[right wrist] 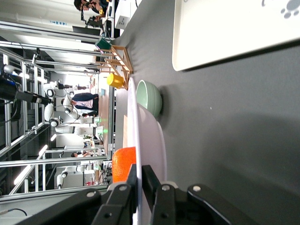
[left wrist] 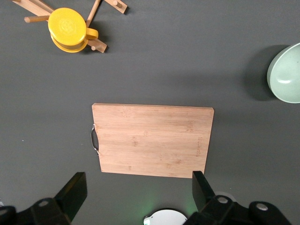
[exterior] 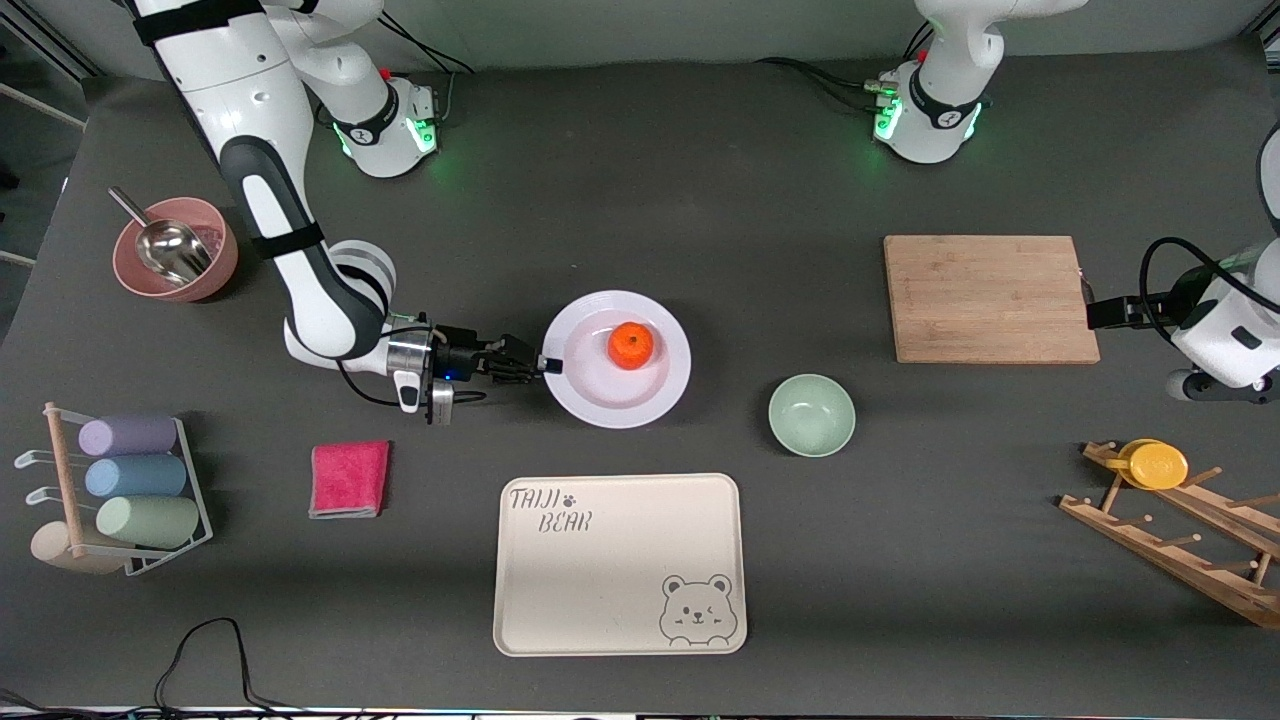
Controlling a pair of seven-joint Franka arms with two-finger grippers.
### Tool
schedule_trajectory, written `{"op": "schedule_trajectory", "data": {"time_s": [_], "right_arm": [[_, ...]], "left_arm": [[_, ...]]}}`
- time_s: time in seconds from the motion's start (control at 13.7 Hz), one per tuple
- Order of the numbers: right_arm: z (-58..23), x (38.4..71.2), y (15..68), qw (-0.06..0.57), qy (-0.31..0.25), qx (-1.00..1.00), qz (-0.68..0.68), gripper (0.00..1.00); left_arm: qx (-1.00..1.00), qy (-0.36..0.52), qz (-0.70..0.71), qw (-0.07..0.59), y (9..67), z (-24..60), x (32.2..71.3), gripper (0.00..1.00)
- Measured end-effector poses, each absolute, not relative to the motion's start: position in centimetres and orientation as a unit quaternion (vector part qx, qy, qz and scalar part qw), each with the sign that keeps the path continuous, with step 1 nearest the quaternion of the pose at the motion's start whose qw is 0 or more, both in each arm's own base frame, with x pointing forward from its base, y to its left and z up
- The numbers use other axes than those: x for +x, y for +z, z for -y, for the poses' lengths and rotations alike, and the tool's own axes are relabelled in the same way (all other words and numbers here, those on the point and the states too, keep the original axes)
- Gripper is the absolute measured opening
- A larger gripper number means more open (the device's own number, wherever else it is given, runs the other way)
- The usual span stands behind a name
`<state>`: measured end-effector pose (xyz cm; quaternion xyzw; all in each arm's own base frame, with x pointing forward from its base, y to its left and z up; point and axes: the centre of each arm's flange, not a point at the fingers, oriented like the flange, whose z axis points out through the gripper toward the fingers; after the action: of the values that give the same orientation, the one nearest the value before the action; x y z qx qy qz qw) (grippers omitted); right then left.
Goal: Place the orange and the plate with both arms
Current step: 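Slide the plate with the orange onto the bear tray with the right gripper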
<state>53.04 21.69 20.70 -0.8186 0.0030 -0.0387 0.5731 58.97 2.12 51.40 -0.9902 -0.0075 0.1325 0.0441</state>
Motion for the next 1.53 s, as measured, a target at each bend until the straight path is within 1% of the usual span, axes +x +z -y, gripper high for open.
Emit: {"op": "schedule_trajectory", "data": {"time_s": [0.22,0.51,0.66,1.1,1.31,1.53], "right_arm": [[-21.7,55.0,22.3,0.589,-0.036,-0.807,-0.018,0.08],[-20.9,59.3,26.0,0.603,-0.050,-0.794,-0.047,0.08],[-21.4,61.5,26.9,0.610,-0.053,-0.788,-0.055,0.08],[-22.8,66.5,26.8,0.637,-0.067,-0.764,-0.079,0.08],[-23.6,69.1,26.7,0.648,-0.063,-0.754,-0.093,0.08],[-24.0,70.9,26.2,0.652,-0.054,-0.748,-0.109,0.08]], "left_arm": [[-0.990,0.132,0.010,0.046,51.4,-2.3,59.0,1.00],[-0.990,0.132,0.013,0.046,51.4,-2.6,58.9,1.00],[-0.990,0.133,0.013,0.046,51.4,-2.7,58.9,1.00],[-0.990,0.134,0.013,0.046,51.2,-2.7,58.9,1.00],[-0.990,0.135,0.013,0.046,51.1,-2.7,58.9,1.00],[-0.989,0.137,0.013,0.046,51.0,-2.7,58.8,1.00]]}}
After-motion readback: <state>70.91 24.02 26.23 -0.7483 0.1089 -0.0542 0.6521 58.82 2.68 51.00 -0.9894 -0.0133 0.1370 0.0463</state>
